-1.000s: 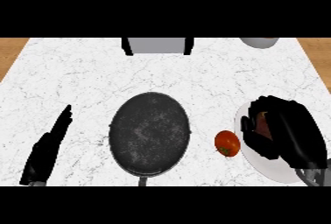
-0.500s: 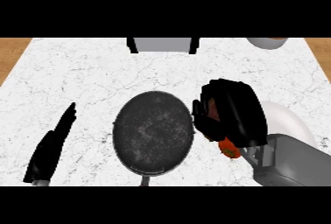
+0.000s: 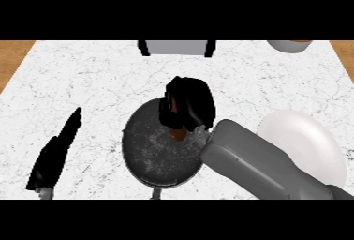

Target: Pick the sweet potato from the plate and place it in the pan

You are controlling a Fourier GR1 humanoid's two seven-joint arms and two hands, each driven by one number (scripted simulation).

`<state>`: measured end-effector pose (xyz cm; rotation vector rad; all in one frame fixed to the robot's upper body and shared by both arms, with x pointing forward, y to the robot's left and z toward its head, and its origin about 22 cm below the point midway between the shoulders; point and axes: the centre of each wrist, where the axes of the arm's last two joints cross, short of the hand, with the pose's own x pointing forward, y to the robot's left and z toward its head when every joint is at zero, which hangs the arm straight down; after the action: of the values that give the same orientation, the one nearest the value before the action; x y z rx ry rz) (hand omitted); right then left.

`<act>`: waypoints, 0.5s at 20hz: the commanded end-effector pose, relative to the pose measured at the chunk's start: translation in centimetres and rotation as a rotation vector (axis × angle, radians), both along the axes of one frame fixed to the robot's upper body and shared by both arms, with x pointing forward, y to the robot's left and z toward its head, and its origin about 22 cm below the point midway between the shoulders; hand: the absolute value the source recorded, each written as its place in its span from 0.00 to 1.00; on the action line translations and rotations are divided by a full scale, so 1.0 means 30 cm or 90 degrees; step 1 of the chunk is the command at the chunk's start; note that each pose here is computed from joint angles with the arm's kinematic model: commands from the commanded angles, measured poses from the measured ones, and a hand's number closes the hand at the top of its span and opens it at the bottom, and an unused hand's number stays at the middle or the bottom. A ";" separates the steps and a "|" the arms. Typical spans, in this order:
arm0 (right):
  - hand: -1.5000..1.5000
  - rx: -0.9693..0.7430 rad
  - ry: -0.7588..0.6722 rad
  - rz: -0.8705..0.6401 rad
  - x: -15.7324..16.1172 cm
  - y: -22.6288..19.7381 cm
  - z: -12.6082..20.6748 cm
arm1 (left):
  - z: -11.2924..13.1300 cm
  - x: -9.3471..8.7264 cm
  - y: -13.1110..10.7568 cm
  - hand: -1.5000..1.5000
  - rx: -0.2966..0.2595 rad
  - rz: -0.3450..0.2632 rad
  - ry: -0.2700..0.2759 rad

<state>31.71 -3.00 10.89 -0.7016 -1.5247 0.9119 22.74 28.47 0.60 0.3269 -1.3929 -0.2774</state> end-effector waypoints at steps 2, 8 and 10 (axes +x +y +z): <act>1.00 -0.052 0.056 0.026 0.022 0.127 -0.159 | -0.018 0.026 -0.053 0.50 -0.007 -0.006 -0.003; 1.00 0.011 0.204 0.021 0.057 0.076 -0.249 | 0.045 0.036 -0.046 0.50 -0.009 -0.029 -0.008; 0.00 0.089 0.262 -0.029 0.079 0.047 -0.250 | 0.022 0.016 -0.022 0.50 0.006 -0.042 -0.003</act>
<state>33.77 -0.68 4.86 -0.5473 -1.3057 0.9741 23.50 27.35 1.51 0.2943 -1.4119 -0.3125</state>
